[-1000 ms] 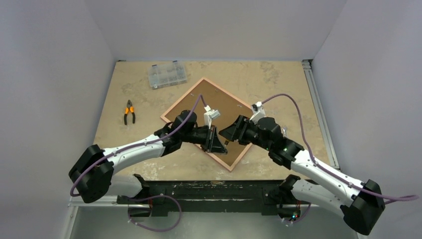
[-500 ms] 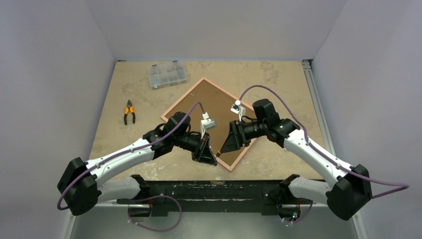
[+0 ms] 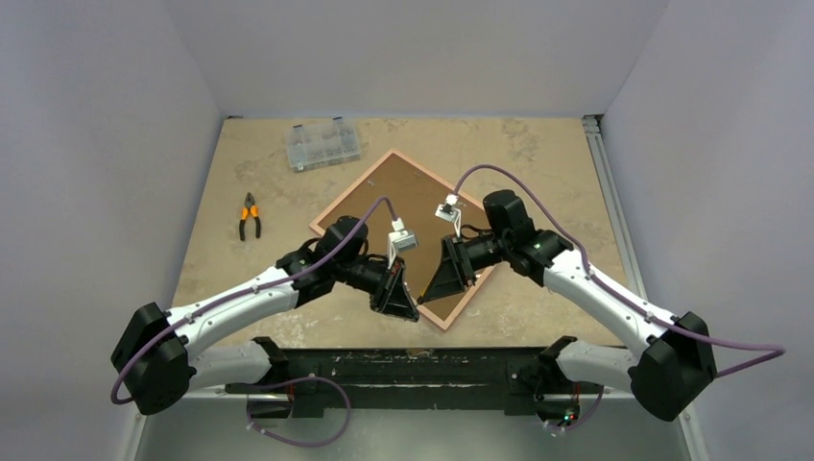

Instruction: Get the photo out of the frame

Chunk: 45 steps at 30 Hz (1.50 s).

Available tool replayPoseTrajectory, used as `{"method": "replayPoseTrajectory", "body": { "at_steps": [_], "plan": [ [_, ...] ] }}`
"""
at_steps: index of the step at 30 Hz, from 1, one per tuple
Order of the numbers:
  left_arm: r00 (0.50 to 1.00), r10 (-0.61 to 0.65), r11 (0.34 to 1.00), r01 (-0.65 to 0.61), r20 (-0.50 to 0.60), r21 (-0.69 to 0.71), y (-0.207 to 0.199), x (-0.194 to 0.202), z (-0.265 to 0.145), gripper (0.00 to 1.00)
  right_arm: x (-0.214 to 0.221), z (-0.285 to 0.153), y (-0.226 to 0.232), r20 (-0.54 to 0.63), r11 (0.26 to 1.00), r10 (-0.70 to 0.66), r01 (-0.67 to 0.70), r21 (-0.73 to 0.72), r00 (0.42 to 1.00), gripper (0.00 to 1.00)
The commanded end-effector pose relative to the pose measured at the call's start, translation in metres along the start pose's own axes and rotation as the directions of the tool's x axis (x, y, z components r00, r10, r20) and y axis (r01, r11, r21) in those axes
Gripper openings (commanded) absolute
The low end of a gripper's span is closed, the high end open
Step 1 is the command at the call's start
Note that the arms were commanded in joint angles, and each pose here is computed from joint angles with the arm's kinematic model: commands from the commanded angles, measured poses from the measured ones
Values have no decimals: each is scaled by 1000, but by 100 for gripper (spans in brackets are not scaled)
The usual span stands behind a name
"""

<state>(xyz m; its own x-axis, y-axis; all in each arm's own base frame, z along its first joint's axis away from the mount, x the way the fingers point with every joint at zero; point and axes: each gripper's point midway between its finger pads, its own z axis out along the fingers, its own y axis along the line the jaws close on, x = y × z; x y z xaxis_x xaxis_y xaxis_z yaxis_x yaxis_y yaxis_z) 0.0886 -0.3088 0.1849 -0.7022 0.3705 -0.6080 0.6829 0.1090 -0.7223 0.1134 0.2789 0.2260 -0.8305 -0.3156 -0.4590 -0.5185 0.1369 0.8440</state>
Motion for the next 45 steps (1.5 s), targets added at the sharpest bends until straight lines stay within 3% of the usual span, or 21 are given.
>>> {"method": "replayPoseTrajectory", "body": {
  "at_steps": [1, 5, 8, 11, 13, 15, 17, 19, 21, 25, 29, 32, 45],
  "plan": [
    [999, 45, 999, -45, 3, 24, -1, -1, 3, 0, 3, 7, 6, -32, 999, -32, 30, -46, 999, 42],
    [999, 43, 999, -43, 3, 24, -1, -1, 3, 0, 1, 11, -5, -27, 999, -36, 36, -1, 999, 32],
    [999, 45, 999, -45, 4, 23, -1, -1, 3, 0, 2, 15, -14, -22, 1000, -20, 21, 18, 1000, 2],
    [1000, 27, 1000, -27, 8, -1, 2, -3, 2, 0, 4, 15, -30, -14, 996, -3, 4, 88, 1000, 0],
    [1000, -27, 999, 28, 12, -27, 8, -6, -1, 22, 4, 12, -46, 7, 982, 16, -17, 186, 1000, 0],
    [991, -103, 991, 109, 90, -71, 28, -19, -11, 43, 0, 0, -82, 55, 912, 42, -60, 407, 998, 0],
    [953, -208, 967, 234, 221, -99, 50, -32, -29, 62, -7, -26, -114, 106, 773, 29, -89, 629, 994, 0],
    [900, -283, 918, 354, 333, -177, 80, -34, -47, 69, -19, -54, -135, 189, 628, -28, -130, 767, 982, 0],
    [843, -343, 822, 483, 415, -302, 111, -27, -62, 71, -29, -82, -148, 276, 497, -109, -188, 847, 955, 0],
    [782, -380, 700, 592, 493, -400, 142, -25, -72, 68, -44, -97, -157, 357, 379, -250, -248, 891, 900, 0],
    [737, -393, 623, 653, 550, -429, 165, -33, -74, 64, -30, -122, -177, 346, 90, -271, -334, 938, 898, 0],
    [715, -413, 584, 683, 564, -438, 177, -35, -72, 60, -25, -131, -185, 332, -29, -263, -352, 936, 906, 0],
    [692, -453, 512, 718, 562, -471, 207, -28, -63, 43, -22, -113, -185, 332, 56, -221, -328, 943, 917, 0]
  ]
}}
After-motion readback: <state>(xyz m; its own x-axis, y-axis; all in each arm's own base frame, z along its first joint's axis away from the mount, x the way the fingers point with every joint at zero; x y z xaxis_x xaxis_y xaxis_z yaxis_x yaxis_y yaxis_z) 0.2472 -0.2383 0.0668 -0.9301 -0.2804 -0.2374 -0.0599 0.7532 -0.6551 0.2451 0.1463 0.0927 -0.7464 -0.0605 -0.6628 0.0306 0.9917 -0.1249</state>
